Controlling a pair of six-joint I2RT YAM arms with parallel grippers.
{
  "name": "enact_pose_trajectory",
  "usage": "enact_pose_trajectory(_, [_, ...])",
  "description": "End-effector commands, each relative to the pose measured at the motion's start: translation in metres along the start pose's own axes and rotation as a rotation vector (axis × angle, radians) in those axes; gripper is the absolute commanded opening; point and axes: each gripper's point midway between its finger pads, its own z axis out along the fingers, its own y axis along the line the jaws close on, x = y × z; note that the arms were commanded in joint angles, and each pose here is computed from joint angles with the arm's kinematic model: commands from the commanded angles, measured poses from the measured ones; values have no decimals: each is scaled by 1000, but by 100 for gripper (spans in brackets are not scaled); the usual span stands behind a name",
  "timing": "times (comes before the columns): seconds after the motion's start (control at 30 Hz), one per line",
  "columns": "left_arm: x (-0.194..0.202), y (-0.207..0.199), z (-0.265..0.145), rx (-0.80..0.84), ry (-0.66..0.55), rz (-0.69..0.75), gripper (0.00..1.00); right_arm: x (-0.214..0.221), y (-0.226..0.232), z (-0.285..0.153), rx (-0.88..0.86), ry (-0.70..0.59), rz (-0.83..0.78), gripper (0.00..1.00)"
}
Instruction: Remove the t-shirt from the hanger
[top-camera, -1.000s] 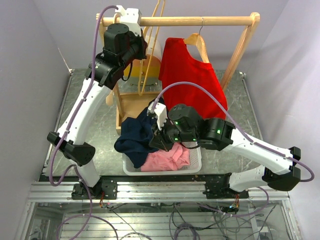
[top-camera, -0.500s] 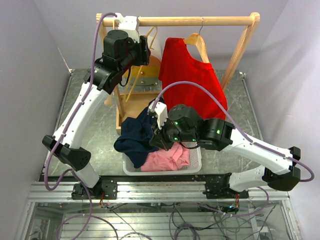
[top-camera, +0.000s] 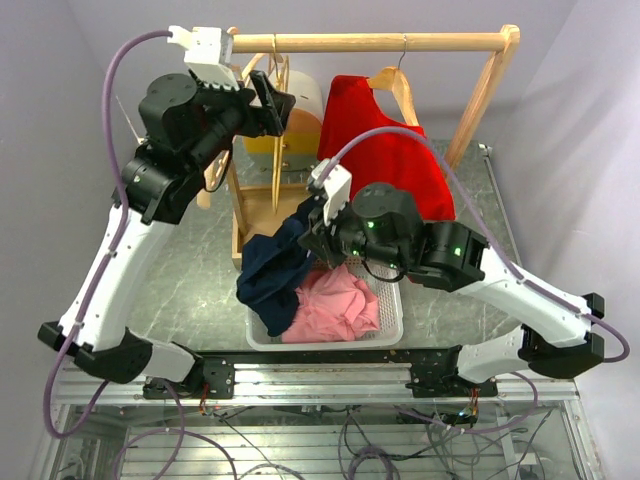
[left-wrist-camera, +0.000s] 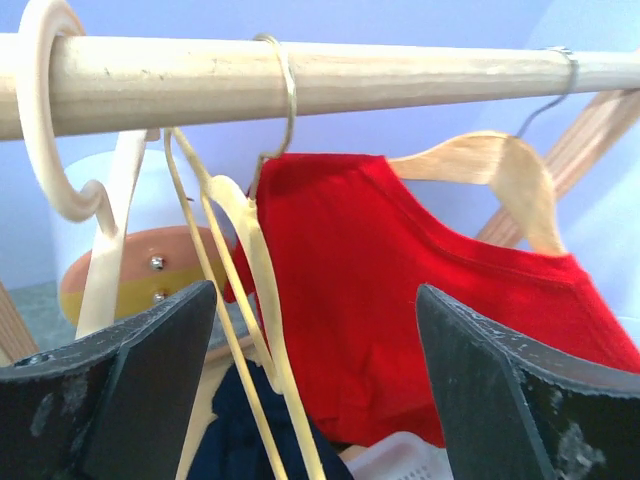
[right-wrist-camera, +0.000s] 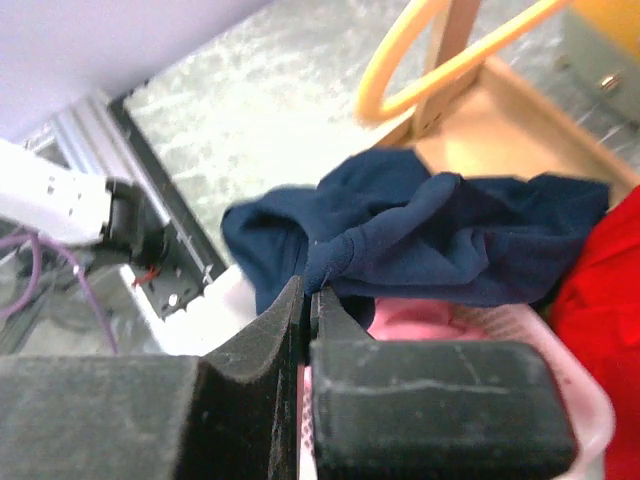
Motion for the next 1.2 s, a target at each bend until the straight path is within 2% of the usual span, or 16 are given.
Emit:
enact_pose_trajectory(0.0, [-10, -26, -19, 142, -33, -71, 92, -54, -22, -22, 131, -145, -46, 0])
enact_pose_trajectory(0.13, [-19, -44, -37, 239, -56, -107, 91, -93, -21, -49, 120, -248, -68, 0])
enact_pose_trajectory(0.27, [-35, -62, -57, 335, -106, -122, 89, -141, -11, -85, 55, -406, -110, 0])
enact_pose_trajectory(0.47, [-58, -73, -80, 401, -179, -108, 88, -216, 7, -160, -45, -748, -202, 0])
enact_pose_trajectory(0.7, [-64, -73, -91, 402, -204, -87, 88, -266, 14, -252, -77, -1081, -290, 0])
enact_pose_trajectory(0.93, [-69, -69, -97, 383, -218, -65, 89, -280, 7, -323, -53, -1269, -321, 0])
enact_pose_trajectory(1.17, [-72, -65, -98, 358, -223, -43, 89, -290, 4, -333, -26, -1302, -323, 0])
